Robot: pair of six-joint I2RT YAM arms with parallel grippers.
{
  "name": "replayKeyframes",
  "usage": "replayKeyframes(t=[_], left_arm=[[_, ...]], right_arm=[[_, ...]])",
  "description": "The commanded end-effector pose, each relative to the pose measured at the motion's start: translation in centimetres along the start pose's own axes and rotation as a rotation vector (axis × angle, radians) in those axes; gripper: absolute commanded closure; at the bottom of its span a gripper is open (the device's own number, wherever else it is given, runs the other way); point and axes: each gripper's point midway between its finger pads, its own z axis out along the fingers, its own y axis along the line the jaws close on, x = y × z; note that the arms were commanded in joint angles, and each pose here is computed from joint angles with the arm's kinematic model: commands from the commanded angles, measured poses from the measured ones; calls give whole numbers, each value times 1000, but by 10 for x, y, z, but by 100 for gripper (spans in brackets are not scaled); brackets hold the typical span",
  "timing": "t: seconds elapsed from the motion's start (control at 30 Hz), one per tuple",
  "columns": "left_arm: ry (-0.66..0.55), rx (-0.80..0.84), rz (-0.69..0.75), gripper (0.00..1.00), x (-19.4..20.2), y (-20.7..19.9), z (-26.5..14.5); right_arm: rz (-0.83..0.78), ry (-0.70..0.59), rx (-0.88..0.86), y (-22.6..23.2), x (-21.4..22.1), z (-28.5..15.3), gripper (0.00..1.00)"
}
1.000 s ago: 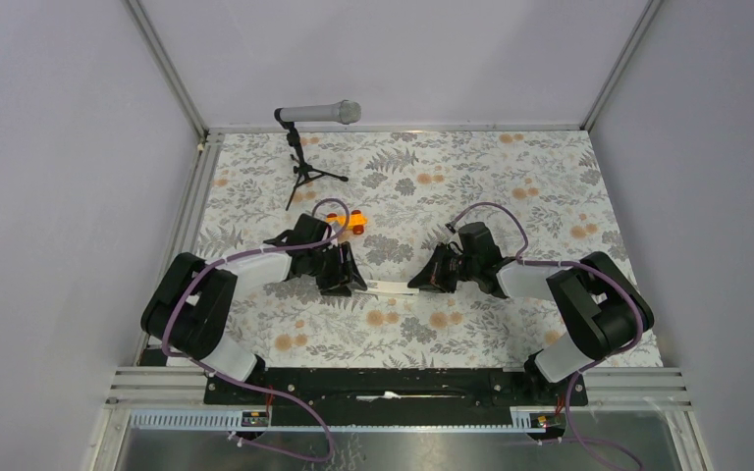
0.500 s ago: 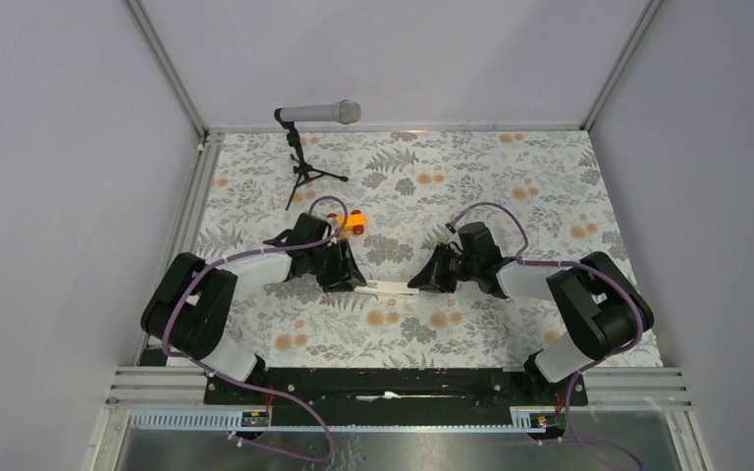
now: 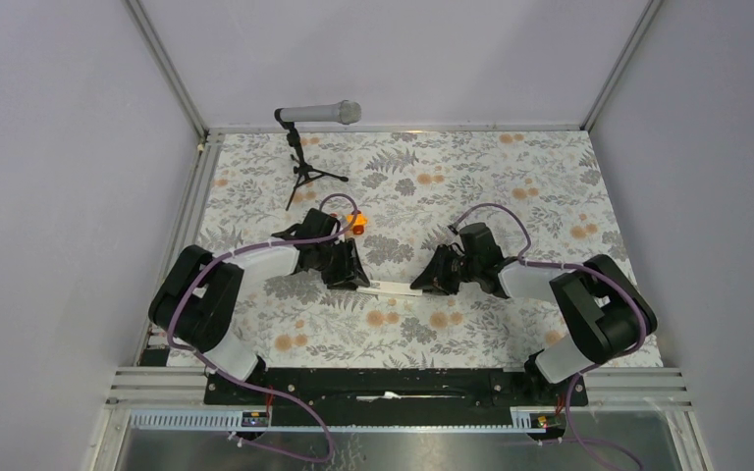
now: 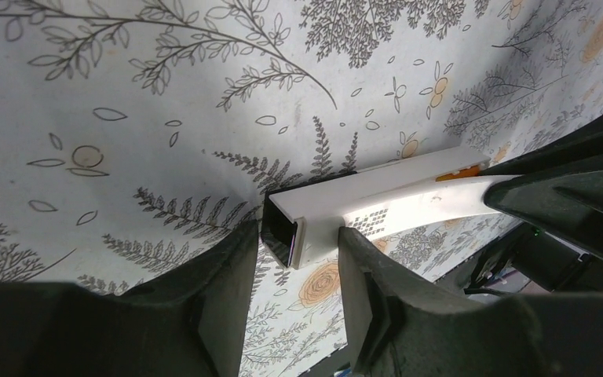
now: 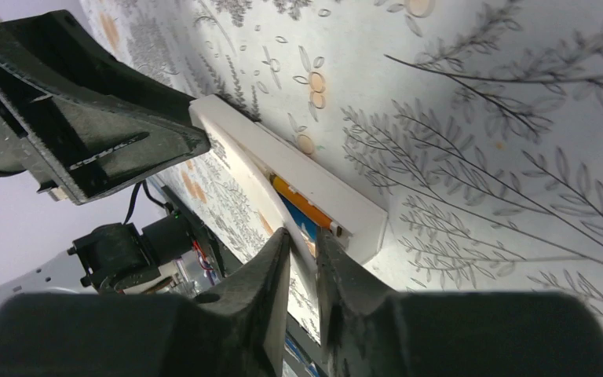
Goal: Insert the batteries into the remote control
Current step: Load the battery cover into the remote control.
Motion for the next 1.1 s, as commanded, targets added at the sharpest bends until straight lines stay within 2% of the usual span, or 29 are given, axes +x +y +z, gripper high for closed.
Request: replayKeyframes(t=[0.0,0.1,0.17,0.43,0.57,0.63,0.83,1.07], left_arm=[[130,-252,-24,57,40,63,11],[141,-278,-27,57,43,68,11],[148,-291,-30,58,45,72,12],[151,-290,-42,58,46,73,15],[148,-283,-40,59,44,71,16],[146,-282,-39,60,43,70,16],[146,-274,-40,65,41,68,17],[152,-256,-44,70,44,66,17]], right_arm=[[8,-35,105,-15,-6,-10,71],[4,-47,79,-3,-12,-18,58],[5,-49,65,5,-15,-23,54],[-20,-8,186,-10,-9,-41,48],[-25,28,194,-20,-3,-35,47],[-29,38,190,-24,-3,-29,49],[-22,60,177,-31,-2,-17,68],[-3,73,213,-44,1,-13,73]])
